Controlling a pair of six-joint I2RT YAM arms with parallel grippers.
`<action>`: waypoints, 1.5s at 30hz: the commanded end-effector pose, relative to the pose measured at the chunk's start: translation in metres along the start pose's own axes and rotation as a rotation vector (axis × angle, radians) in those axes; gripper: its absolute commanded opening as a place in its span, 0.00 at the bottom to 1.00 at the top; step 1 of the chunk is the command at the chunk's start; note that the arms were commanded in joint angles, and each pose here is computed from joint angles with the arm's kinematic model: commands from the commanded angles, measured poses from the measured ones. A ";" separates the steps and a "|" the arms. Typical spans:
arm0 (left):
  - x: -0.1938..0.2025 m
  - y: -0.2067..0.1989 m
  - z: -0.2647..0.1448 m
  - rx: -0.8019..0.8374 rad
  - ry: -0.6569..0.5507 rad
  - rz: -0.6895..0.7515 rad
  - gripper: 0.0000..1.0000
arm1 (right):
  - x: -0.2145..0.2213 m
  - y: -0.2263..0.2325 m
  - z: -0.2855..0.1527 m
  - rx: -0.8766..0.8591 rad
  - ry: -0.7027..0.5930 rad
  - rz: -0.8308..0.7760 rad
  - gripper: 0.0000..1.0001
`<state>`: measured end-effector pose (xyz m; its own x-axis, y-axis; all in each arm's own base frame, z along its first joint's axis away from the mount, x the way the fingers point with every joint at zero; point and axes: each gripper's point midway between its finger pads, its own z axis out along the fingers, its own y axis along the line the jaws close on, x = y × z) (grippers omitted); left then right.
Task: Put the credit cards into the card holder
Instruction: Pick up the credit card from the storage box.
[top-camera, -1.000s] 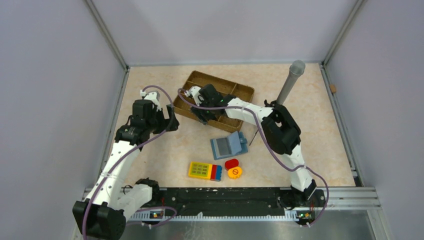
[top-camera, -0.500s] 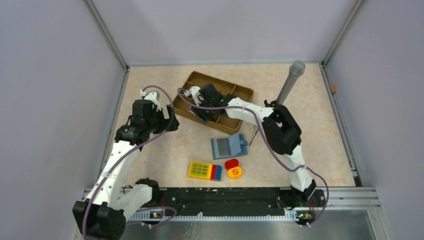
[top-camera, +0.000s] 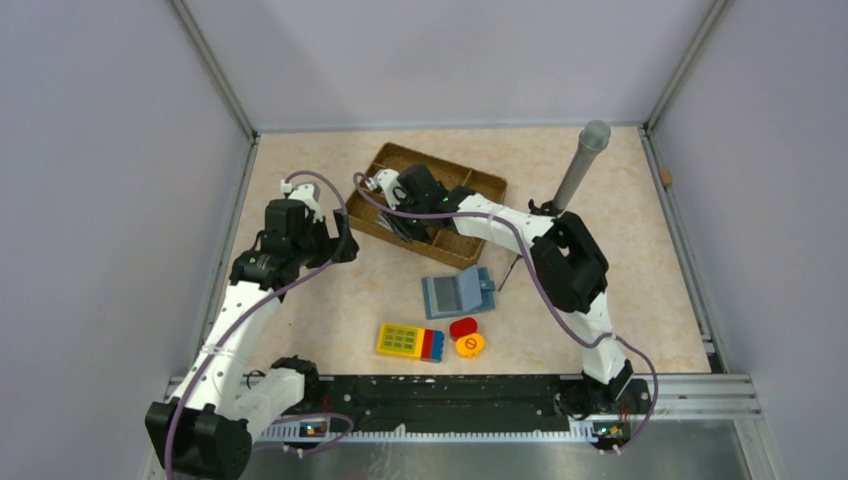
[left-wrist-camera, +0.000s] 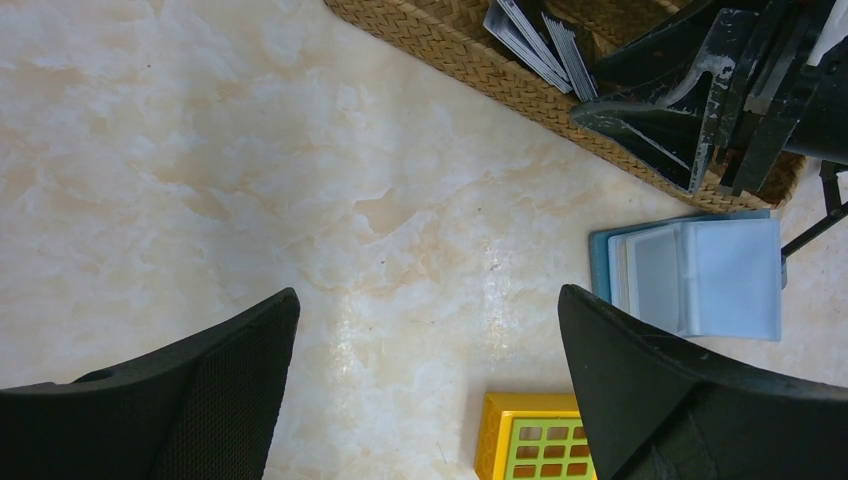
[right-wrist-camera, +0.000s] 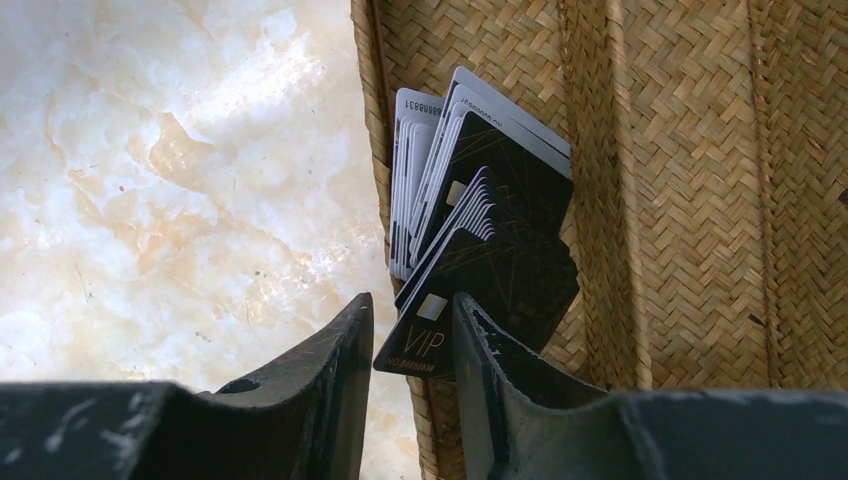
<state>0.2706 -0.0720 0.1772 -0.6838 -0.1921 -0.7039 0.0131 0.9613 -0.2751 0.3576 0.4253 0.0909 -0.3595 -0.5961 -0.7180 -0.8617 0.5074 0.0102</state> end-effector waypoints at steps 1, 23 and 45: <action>-0.007 -0.002 0.002 0.016 -0.028 0.012 0.99 | -0.031 0.011 -0.021 -0.027 -0.073 -0.021 0.33; -0.010 -0.007 -0.002 0.048 -0.044 0.031 0.99 | -0.065 -0.038 -0.097 0.353 -0.327 0.041 0.00; 0.041 -0.166 -0.065 0.920 0.065 0.248 0.95 | 0.008 0.084 -0.249 -0.173 -0.325 0.223 0.00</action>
<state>0.2141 -0.1951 0.2191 -0.6537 -0.0060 -0.7567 0.6085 0.5904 -0.5303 0.2512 0.3124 0.2820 -0.2975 -0.1953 -0.9345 -0.7737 0.6229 0.1161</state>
